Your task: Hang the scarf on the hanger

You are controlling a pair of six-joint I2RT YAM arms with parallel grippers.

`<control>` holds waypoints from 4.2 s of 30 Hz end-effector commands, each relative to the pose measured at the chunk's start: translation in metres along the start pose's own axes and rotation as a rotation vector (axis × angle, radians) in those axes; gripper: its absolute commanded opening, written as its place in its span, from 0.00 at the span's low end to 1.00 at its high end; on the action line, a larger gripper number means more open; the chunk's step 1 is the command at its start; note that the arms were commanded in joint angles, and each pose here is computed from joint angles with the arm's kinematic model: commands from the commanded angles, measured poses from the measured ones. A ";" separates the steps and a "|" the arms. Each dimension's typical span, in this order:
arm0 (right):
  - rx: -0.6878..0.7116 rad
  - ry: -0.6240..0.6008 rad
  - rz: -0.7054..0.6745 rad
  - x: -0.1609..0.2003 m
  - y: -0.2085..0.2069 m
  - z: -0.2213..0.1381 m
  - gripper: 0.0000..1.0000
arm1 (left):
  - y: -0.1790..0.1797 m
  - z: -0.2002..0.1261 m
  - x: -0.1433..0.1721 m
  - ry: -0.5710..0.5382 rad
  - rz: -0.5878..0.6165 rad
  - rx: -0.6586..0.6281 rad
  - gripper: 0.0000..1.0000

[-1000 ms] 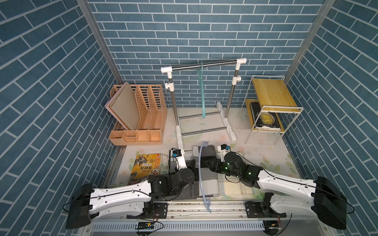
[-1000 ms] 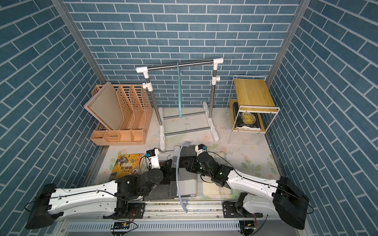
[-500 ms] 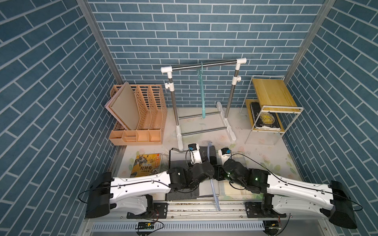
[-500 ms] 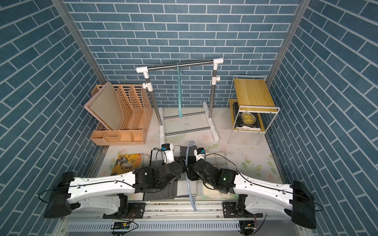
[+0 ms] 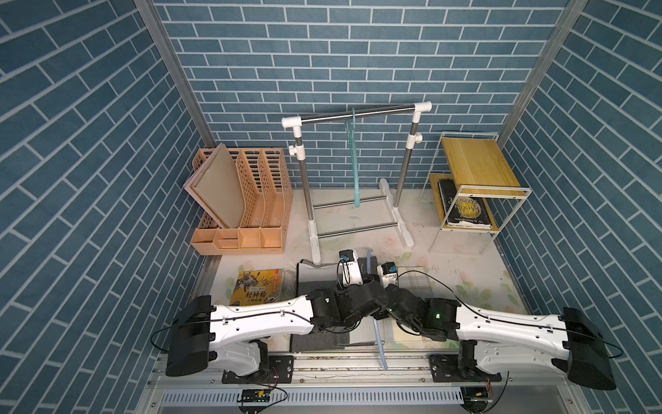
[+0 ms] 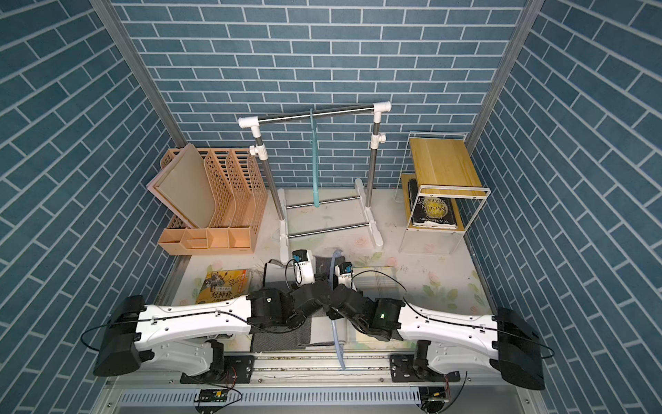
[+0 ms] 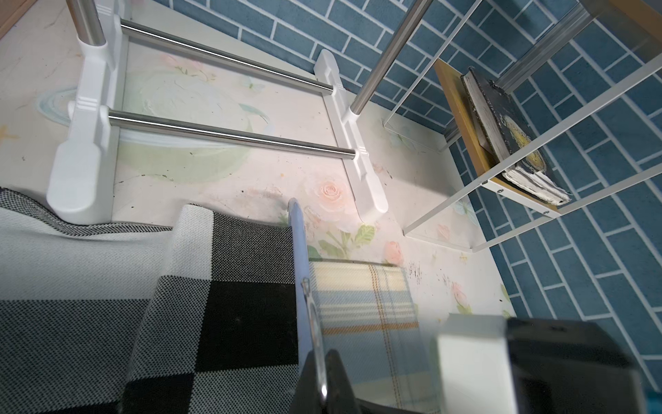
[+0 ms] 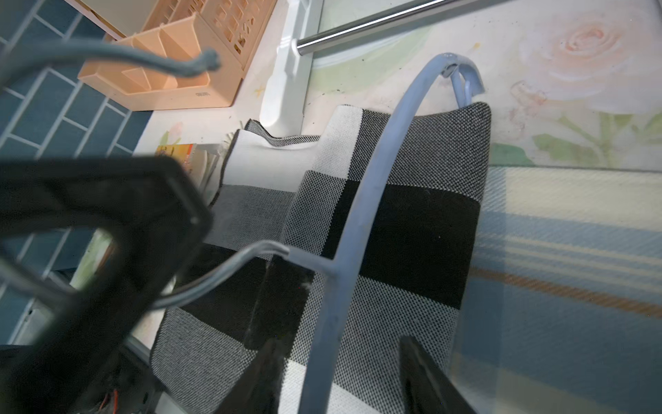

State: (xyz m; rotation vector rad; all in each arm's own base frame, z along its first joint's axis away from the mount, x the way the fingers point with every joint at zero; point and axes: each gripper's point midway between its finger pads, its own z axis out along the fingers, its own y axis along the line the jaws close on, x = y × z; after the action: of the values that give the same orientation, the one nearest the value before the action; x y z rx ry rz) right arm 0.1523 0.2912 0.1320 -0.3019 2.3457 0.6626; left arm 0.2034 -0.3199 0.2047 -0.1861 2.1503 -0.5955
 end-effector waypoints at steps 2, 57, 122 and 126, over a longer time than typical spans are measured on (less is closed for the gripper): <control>0.065 -0.061 -0.018 -0.009 -0.007 0.004 0.52 | -0.008 -0.003 -0.005 -0.014 -0.023 0.010 0.00; 0.062 -0.026 0.136 -0.008 -0.073 -0.013 0.00 | 0.101 0.057 0.065 0.301 -0.143 -0.026 0.87; 0.216 -0.052 0.107 -0.030 -0.085 -0.019 0.00 | 0.181 0.005 0.023 0.210 -0.138 -0.197 0.00; 0.216 -0.048 0.105 -0.031 -0.083 -0.015 0.00 | 0.190 0.000 0.020 0.205 -0.131 -0.224 0.00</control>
State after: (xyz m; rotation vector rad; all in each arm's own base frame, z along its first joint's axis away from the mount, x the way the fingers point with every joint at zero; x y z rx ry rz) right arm 0.1883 0.2303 0.1307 -0.0790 2.3940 0.5879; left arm 0.2052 -0.1921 0.1083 -0.3703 2.4181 -0.6307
